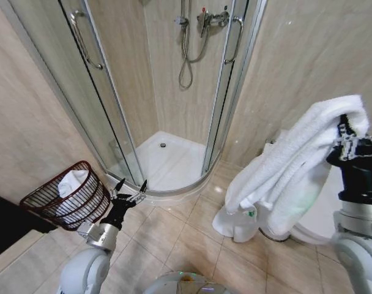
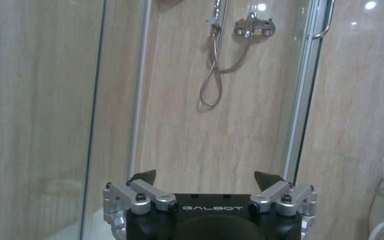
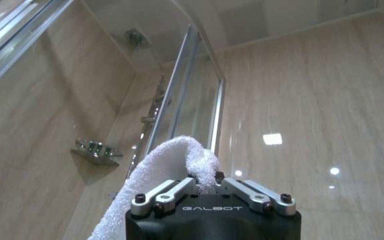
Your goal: Discard the used towel into the hamper.
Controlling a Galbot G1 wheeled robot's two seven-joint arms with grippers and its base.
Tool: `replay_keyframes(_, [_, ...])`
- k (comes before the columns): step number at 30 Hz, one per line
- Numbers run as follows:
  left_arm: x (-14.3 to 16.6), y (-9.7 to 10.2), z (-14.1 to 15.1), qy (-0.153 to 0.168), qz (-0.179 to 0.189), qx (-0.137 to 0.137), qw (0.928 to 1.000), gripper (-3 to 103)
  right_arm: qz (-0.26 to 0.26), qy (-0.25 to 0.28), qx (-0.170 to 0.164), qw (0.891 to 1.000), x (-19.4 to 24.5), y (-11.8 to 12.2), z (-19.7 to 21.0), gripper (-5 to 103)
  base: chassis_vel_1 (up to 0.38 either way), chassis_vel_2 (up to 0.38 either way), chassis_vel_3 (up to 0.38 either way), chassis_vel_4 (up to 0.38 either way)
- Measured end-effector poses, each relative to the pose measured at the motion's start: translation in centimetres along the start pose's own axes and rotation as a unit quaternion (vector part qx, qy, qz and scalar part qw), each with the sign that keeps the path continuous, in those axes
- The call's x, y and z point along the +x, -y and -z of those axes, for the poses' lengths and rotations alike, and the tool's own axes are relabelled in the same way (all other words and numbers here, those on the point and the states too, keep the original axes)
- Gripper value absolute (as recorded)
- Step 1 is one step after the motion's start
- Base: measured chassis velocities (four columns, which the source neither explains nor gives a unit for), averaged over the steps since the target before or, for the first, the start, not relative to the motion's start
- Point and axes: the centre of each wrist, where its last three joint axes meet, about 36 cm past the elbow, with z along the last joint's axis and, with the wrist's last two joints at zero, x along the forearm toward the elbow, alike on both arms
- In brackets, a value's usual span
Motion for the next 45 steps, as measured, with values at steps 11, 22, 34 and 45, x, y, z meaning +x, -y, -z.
replay_keyframes(11, [0.0, 0.0, 0.0, 0.000, 0.000, 0.000, 1.0000, 99, 0.009, 0.008, -0.006, 1.000, -0.4, -0.3, -0.1, 3, 0.000, 0.000, 0.000, 0.000])
replay_keyframes(22, [0.0, 0.0, 0.0, 0.000, 0.000, 0.000, 1.0000, 99, 0.020, 0.015, -0.010, 1.000, -0.9, -0.7, 0.0, 3, 0.000, 0.000, 0.000, 0.000])
replay_keyframes(34, [0.0, 0.0, 0.0, 0.000, 0.000, 0.000, 1.0000, 99, 0.020, 0.013, -0.014, 1.000, -0.9, -0.8, -0.1, 3, 0.000, 0.000, 0.000, 0.000])
replay_keyframes(45, [0.0, 0.0, 0.0, 0.000, 0.000, 0.000, 1.0000, 99, 0.021, 0.009, -0.015, 1.000, -0.7, -0.9, -0.2, 3, 0.000, 0.000, 0.000, 0.000])
